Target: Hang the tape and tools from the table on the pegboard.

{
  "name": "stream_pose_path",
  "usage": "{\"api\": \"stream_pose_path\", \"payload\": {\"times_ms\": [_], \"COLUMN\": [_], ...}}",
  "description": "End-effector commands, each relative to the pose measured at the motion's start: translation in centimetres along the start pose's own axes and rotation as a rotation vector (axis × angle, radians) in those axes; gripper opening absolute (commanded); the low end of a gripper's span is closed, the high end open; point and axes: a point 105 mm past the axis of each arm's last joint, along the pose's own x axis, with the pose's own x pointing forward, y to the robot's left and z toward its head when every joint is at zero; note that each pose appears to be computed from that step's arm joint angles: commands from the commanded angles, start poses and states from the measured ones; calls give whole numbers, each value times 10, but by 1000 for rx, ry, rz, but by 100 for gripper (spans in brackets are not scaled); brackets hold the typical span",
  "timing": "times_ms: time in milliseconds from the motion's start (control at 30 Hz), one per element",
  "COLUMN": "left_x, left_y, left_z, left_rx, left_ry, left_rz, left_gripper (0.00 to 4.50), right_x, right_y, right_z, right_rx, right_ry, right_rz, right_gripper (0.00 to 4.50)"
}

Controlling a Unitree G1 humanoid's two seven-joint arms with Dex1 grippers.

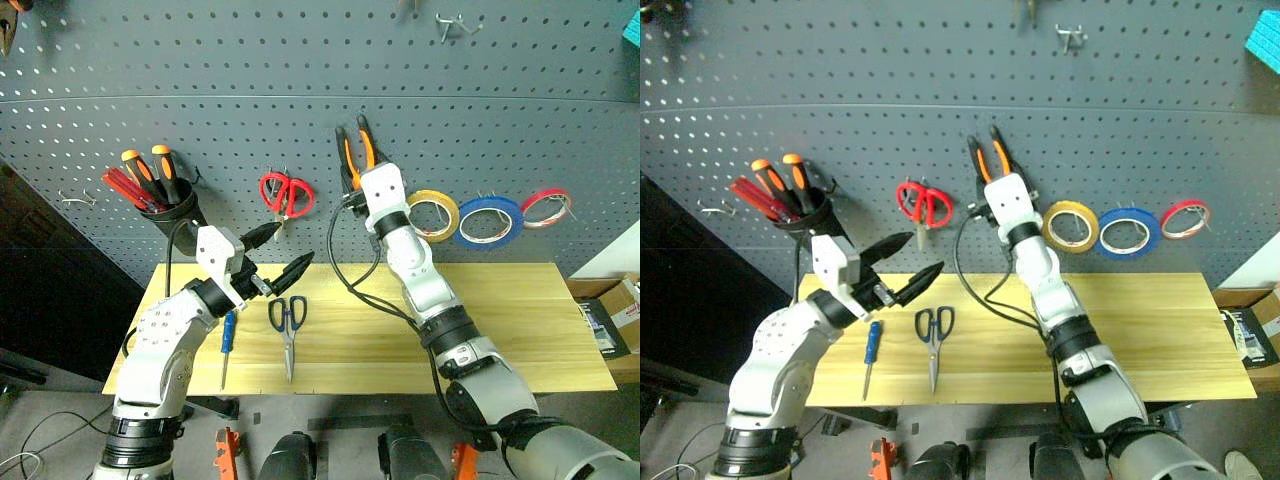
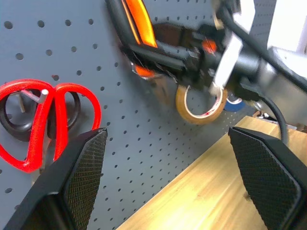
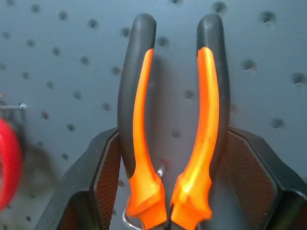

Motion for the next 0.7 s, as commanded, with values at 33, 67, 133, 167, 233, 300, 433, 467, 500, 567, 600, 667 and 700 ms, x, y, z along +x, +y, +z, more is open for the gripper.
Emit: {"api": "stream_pose_path", "payload": {"times_ms": [33,67,133,167,233,300,433,467,500,567,600,667,700], "left_x": [2,2,2,2,1,-1,-9,-12,-17,-29,-35,-40,-41], "left_y": [8,9,10,10,12,14,14,15,16,17,12,1,-5], "left_z": [0,-1,-8,-11,-20,-29,-52,-61,-71,-95,-106,-122,-128], "left_rx": [40,30,5,-13,-25,-47,-59,-68,-78,-118,-137,-168,-178], "left_ry": [10,13,42,56,107,155,301,350,405,531,595,678,715], "left_rz": [66,74,95,101,144,191,254,283,321,394,413,416,413], "left_gripper": [429,429,429,429,429,429,429,429,429,429,429,429,429], "right_x": [-10,-12,-19,-23,-33,-45,-80,-92,-104,-126,-137,-152,-158], "right_y": [3,3,4,5,7,8,18,22,27,37,41,47,49], "right_z": [-3,-4,-3,-4,-2,-1,-6,-7,-7,-6,-5,-3,-3], "right_rx": [78,88,104,115,144,200,252,273,297,328,353,390,393], "right_ry": [64,80,116,144,190,248,410,460,504,574,605,653,672], "right_rz": [4,4,31,52,94,146,336,403,458,575,620,677,702], "right_gripper": [292,327,390,424,446,446,446,446,446,446,446,446,446]}}
